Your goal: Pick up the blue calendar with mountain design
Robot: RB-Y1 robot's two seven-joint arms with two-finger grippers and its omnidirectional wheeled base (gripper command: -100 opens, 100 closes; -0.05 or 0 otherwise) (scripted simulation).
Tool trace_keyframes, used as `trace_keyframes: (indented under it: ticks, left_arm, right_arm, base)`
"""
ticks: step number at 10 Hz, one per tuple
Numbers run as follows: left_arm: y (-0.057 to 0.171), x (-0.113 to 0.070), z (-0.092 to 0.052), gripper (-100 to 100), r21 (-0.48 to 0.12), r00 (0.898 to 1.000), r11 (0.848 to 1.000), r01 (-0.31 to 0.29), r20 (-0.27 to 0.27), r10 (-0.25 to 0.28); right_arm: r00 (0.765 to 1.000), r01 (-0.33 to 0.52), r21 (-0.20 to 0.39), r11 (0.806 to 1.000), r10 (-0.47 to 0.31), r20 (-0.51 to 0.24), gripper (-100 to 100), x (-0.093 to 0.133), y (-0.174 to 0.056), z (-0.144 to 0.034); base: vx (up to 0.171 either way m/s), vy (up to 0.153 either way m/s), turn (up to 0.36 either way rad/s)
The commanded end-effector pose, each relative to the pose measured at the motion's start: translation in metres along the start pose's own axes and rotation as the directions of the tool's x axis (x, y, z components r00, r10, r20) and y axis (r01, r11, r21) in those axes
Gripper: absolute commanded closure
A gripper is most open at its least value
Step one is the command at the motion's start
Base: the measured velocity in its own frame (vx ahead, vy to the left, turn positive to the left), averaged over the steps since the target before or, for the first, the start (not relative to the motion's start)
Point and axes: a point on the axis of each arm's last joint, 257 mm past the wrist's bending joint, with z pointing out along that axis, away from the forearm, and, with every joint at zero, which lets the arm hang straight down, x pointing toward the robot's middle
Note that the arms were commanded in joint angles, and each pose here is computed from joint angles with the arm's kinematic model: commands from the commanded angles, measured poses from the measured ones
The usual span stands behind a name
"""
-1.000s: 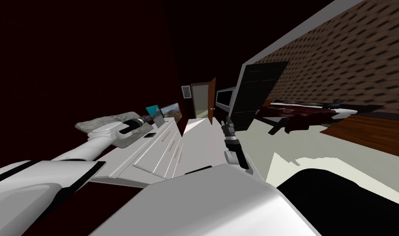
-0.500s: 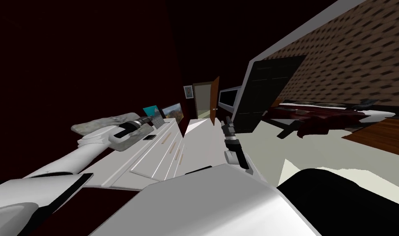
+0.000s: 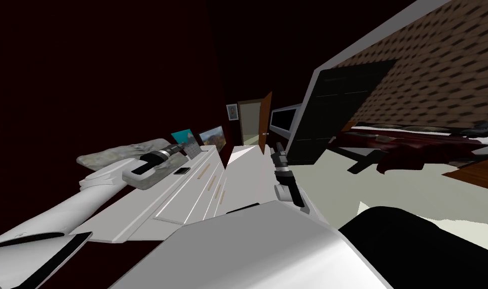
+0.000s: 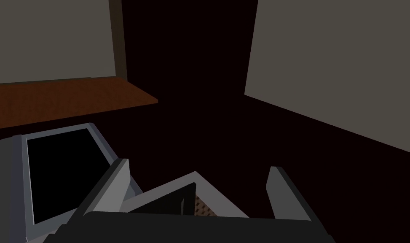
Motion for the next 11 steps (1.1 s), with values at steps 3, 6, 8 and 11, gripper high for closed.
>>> trace_keyframes:
  ticks: [3, 6, 8, 11]
  left_arm:
    - [0.002, 0.033, -0.016, 100, -0.002, 0.999, 1.000, 0.010, -0.048, -0.011]
    - [0.001, 0.005, -0.030, 100, 0.000, 1.000, 1.000, 0.011, 0.009, -0.011]
    - [-0.007, 0.030, -0.041, 100, 0.014, 0.999, 1.000, 0.015, -0.032, -0.014]
    - [-0.004, 0.002, -0.054, 100, 0.006, 1.000, 1.000, 0.008, 0.017, -0.008]
  right_arm:
    - [1.000, 0.000, 0.000, 1.000, 0.000, 0.000, 0, 0.000, 0.000, 0.000]
    - [1.000, 0.000, 0.000, 1.000, 0.000, 0.000, 0, 0.000, 0.000, 0.000]
    - [1.000, 0.000, 0.000, 1.000, 0.000, 0.000, 0, 0.000, 0.000, 0.000]
    - [1.000, 0.000, 0.000, 1.000, 0.000, 0.000, 0, 0.000, 0.000, 0.000]
  base:
    - [0.007, -0.002, -0.018]
    - [0.114, -0.007, 0.110]
    - [-0.001, 0.002, -0.026]
    - [0.089, -0.008, 0.105]
